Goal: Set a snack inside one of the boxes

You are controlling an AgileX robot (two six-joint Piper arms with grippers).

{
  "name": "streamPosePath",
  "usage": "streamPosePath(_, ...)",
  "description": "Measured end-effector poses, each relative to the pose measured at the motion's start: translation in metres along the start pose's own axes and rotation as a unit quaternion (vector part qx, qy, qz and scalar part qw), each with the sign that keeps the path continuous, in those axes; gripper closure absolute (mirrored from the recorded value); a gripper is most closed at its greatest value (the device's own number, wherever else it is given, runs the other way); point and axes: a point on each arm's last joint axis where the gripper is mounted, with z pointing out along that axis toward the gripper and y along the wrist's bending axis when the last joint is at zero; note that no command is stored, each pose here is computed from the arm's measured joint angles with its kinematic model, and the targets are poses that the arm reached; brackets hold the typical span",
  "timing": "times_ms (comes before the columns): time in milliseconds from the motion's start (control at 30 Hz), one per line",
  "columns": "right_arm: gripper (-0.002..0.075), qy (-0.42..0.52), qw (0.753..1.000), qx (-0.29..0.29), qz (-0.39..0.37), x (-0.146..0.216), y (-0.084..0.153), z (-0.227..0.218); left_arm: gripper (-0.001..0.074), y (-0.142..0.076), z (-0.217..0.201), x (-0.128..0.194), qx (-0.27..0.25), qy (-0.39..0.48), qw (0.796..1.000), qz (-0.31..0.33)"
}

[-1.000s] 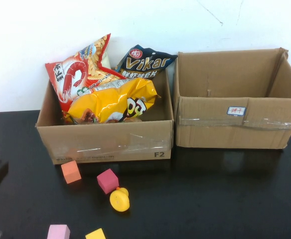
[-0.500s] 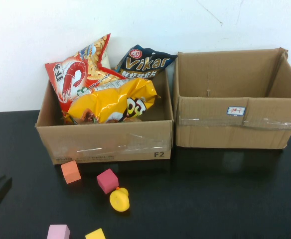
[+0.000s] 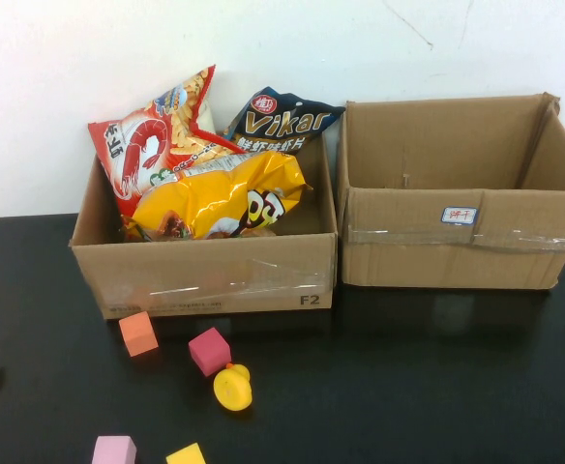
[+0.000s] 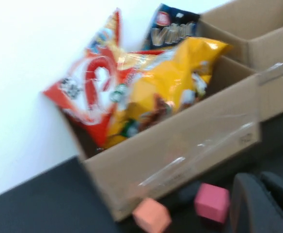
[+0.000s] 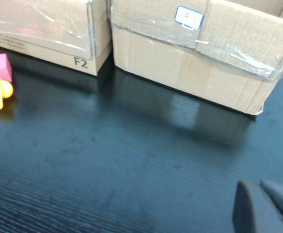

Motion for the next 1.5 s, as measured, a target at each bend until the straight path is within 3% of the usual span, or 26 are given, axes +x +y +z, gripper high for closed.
streamPosePath(233, 0.0723, -0.001, 1.0, -0.004, 0.005, 0.0, 0.001, 0.0, 0.0736, 0.006, -0.011, 0.048, -0.126, -0.071, 0.989, -0.037)
streamPosePath(400, 0.0723, -0.001, 1.0, -0.004, 0.005, 0.0, 0.001, 0.0, 0.0736, 0.003, -0.01, 0.082, -0.162, -0.048, 0.984, -0.055)
streamPosePath(667, 0.0724, -0.001, 1.0, -0.004, 0.005, 0.0, 0.001, 0.0, 0.0736, -0.004, -0.012, 0.107, -0.148, 0.058, 0.981, -0.116)
streamPosePath(1500, 0.0724, 0.002, 1.0, -0.005, 0.005, 0.001, 0.001, 0.0, 0.0736, -0.004, -0.012, 0.107, -0.147, 0.061, 0.979, -0.13)
